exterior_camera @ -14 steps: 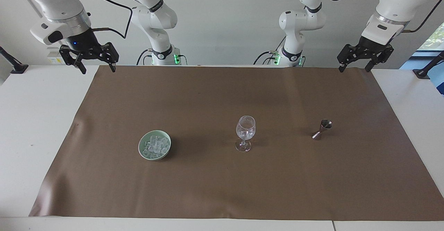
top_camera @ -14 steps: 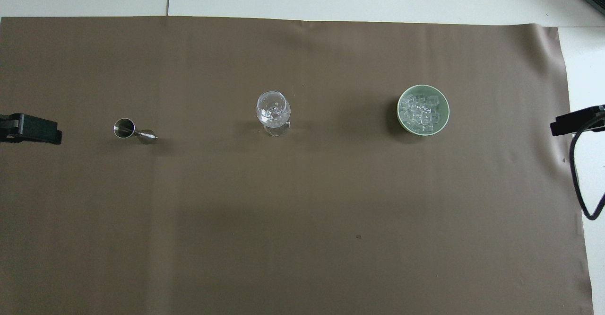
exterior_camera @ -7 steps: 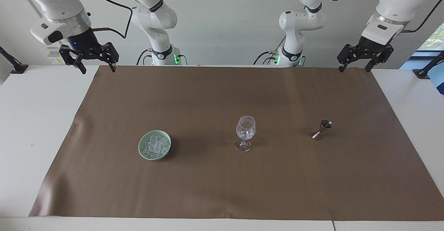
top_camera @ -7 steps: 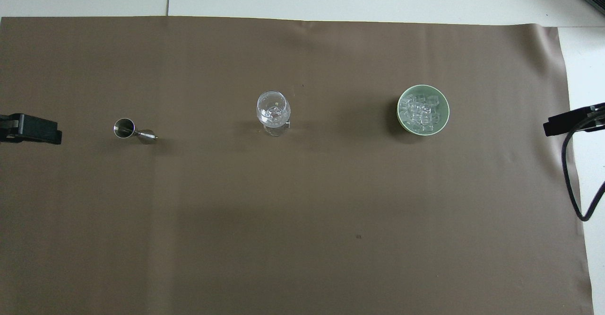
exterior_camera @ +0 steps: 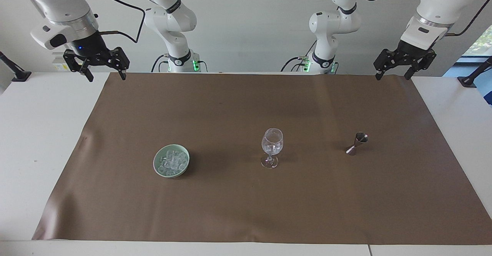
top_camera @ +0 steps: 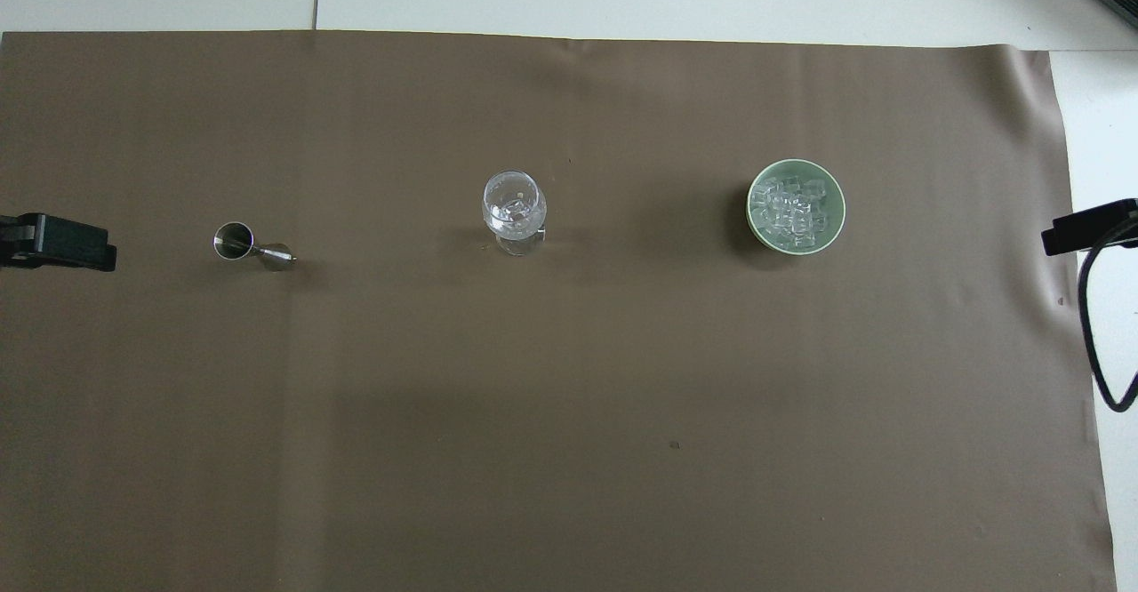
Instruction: Pour wine and add ice with both arms
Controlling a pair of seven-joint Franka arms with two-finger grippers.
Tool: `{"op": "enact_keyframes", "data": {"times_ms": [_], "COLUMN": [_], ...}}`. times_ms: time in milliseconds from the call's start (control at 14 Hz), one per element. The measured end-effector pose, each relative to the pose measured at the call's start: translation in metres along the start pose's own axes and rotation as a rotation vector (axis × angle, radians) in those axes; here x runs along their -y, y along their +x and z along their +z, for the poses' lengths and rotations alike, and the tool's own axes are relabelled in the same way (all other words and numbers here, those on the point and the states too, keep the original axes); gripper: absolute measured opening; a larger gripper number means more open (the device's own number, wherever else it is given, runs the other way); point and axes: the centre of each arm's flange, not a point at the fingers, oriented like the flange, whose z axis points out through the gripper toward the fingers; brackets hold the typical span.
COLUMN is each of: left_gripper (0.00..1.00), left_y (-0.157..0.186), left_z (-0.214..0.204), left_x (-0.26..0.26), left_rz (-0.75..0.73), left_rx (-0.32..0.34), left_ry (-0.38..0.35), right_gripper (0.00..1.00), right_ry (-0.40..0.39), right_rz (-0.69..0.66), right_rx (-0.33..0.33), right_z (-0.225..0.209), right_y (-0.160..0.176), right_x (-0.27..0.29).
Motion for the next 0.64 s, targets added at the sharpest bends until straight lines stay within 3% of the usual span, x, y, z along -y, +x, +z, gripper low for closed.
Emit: {"op": "enact_keyframes", "data": {"times_ms": [645], "left_gripper": [1.00], "left_y": [0.0000], "left_z": [0.0000], "left_x": [0.0000], "left_rz": [0.000], "left_rx": [0.000], "left_ry": [0.000], "right_gripper": [1.00], "right_ry": [-0.001], "right_rz": [0.014], "right_rx": [0.001], "right_z": [0.0003], "right_y": [-0.0015], "right_x": [-0.0074]}}
